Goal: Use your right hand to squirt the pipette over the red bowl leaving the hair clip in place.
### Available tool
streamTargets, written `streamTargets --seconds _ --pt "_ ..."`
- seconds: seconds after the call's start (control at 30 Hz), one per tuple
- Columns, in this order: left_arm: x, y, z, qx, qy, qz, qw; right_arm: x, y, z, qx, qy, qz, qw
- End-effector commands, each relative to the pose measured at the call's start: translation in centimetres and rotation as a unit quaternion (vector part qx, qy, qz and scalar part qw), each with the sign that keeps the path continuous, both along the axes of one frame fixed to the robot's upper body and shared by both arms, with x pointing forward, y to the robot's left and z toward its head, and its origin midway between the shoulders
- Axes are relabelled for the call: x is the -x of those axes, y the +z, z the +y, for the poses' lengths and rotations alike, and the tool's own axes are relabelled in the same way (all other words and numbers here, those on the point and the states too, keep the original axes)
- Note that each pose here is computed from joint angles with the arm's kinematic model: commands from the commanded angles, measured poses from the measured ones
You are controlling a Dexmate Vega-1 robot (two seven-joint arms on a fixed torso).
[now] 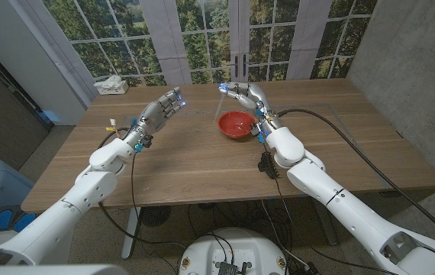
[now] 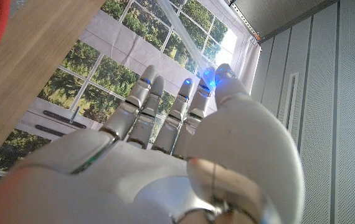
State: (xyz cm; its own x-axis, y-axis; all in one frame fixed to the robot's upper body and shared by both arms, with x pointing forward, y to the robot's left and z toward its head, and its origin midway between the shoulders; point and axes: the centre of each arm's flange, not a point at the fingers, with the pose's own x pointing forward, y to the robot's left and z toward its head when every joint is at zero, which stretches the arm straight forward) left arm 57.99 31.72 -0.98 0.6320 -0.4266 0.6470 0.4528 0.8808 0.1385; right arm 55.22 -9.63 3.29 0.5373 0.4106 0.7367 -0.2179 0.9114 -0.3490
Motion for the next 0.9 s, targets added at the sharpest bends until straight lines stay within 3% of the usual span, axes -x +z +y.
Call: streamTargets --seconds 0.03,0.4,0.9 --pt "-0.3 -1.8 0.3 0.099 0.0 -0.003 0.995 -0.9 1.0 -0.4 -0.009 -0.007 0.002 0.9999" --pt "-0.1 -2.8 0.5 0.132 0.02 -0.003 0.991 -1.8 1.8 -0.7 -0.016 -0.018 0.004 0.9997" --pt "0.2 -3.8 0.5 0.131 0.026 0.009 0.991 -3.3 2.8 -1.8 -0.035 -0.04 0.015 0.9984"
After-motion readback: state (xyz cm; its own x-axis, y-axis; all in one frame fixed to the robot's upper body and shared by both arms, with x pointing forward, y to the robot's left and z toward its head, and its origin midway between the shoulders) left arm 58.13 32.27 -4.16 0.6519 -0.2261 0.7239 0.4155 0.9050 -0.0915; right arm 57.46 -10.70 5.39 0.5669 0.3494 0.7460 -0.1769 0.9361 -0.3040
